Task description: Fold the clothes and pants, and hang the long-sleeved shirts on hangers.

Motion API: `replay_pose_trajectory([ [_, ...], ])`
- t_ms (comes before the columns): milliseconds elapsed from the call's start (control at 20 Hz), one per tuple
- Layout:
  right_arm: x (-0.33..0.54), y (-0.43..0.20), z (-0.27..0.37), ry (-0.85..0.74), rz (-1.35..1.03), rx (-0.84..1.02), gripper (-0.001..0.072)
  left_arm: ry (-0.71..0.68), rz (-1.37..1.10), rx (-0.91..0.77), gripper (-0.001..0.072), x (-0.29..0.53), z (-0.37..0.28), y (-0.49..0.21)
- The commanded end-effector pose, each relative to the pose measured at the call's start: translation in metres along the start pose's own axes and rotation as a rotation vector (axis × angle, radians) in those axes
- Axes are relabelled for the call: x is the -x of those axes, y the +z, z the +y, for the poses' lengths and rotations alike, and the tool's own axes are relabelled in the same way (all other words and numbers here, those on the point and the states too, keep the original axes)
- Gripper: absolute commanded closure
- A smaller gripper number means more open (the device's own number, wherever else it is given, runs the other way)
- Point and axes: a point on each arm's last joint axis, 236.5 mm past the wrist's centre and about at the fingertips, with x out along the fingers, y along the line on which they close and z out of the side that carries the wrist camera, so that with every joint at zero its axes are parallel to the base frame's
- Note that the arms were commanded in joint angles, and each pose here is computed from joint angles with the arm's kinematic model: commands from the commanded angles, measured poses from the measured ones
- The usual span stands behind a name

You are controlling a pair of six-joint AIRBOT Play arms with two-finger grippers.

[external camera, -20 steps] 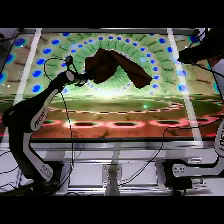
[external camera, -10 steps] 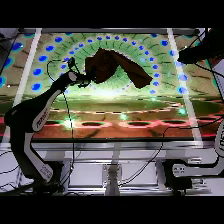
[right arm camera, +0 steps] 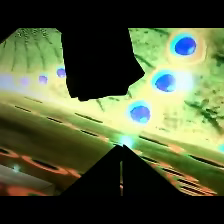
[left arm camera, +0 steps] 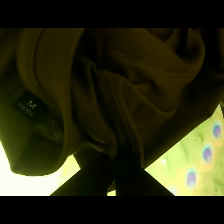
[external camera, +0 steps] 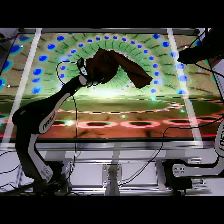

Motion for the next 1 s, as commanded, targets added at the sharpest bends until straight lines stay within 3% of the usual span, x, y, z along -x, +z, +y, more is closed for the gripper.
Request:
replay_pose_trajectory([
  [0,0.000,0.000,0.000,0.000,-0.001,0.001,0.0701,-0.011,-0.022,-0.009,0.0682,-0.004,-0.007,-0.001],
  [250,0.000,0.001,0.000,-0.002,-0.005,0.001,0.0701,-0.047,-0.059,-0.058,0.0683,0.017,-0.029,0.017],
  [550,0.004,0.002,0.002,0.003,-0.012,0.001,0.0701,-0.095,-0.173,-0.538,0.0684,0.135,-0.105,0.072],
  [750,0.014,0.006,0.007,0.006,-0.038,0.002,0.0702,0.088,-0.141,-0.797,0.0684,0.250,-0.091,0.091],
  [950,0.033,0.008,0.007,-0.024,-0.067,0.016,0.0701,0.328,-0.112,-0.875,0.0685,0.359,-0.043,0.098],
])
